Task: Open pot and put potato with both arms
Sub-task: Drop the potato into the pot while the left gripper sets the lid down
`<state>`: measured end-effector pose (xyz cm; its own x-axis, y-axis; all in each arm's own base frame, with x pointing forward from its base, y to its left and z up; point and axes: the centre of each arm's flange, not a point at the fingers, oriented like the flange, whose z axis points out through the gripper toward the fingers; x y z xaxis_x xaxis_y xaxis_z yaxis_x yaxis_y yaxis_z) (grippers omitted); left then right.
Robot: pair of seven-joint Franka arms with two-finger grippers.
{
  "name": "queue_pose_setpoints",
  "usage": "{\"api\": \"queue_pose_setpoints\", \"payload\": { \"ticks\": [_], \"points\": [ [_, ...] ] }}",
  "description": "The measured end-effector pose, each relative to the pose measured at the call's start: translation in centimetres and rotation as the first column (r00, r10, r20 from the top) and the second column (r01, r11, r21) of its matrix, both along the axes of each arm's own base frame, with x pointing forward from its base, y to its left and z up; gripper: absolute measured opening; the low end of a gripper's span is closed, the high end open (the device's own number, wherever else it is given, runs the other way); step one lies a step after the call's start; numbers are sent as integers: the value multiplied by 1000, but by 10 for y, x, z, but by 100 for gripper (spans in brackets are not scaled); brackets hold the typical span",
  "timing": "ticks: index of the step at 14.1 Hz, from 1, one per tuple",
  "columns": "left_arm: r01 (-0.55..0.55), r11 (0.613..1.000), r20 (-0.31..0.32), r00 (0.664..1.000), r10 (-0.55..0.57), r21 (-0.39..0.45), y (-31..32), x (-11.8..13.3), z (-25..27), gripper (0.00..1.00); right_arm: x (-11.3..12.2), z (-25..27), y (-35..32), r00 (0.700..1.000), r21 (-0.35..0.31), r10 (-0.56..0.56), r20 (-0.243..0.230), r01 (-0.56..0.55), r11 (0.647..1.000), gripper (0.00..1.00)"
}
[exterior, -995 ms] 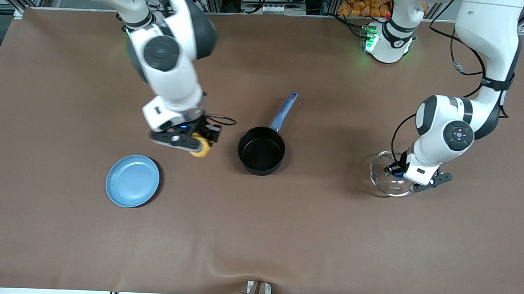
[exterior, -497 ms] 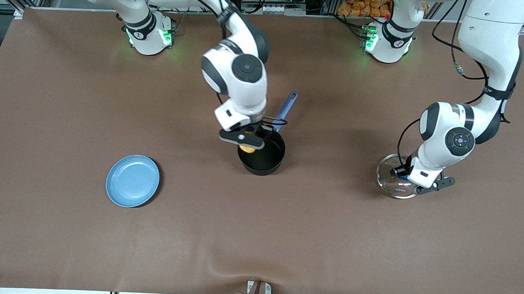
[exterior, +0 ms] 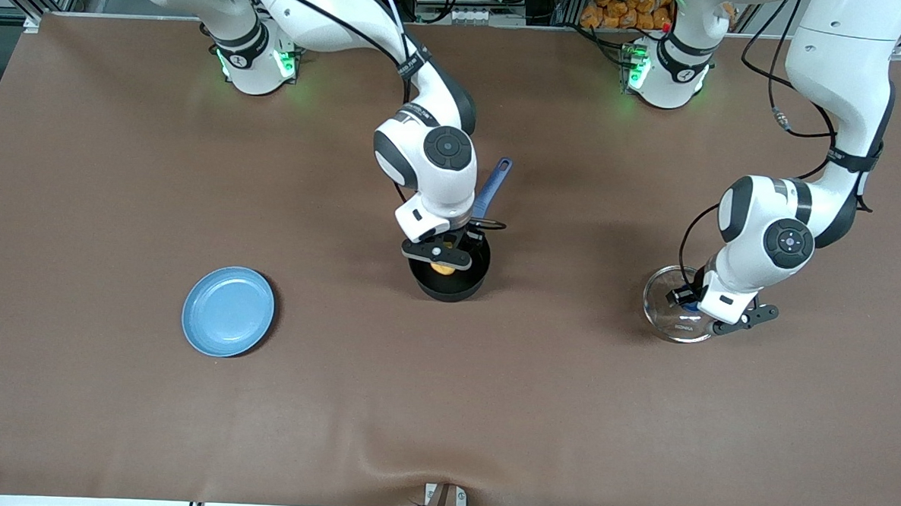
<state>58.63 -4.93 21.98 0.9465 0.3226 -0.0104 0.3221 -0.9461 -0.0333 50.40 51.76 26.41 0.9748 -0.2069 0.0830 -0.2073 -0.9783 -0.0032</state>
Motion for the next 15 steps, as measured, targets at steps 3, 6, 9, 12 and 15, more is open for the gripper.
{"api": "queue_pose_setpoints", "payload": {
  "ticks": [3, 6, 9, 12, 15],
  "points": [
    [-5, 1000, -7, 1000, 5, -11, -4, -1, -4, 66, -1, -15, 3, 1000, 4, 3, 7, -3, 1000, 55],
    [-5, 1000, 3, 1000, 5, -13, -5, 2, -1, 93, -4, -36, 6, 1000, -2, 18, 15, -18, 1000, 55],
    [-11, 1000, 47, 999, 12, -17, -5, 17, 17, 100, -3, -45, 4, 998, -38, 52, 41, -51, 998, 55],
    [-15, 1000, 89, 996, 16, -13, -5, 36, 70, 100, -1, -49, 5, 995, -46, 74, 65, -71, 996, 55],
    [-21, 1000, 113, 993, 21, -2, -3, 49, 152, 100, 0, -53, 5, 995, -43, 71, 69, -68, 997, 62]
  ]
}}
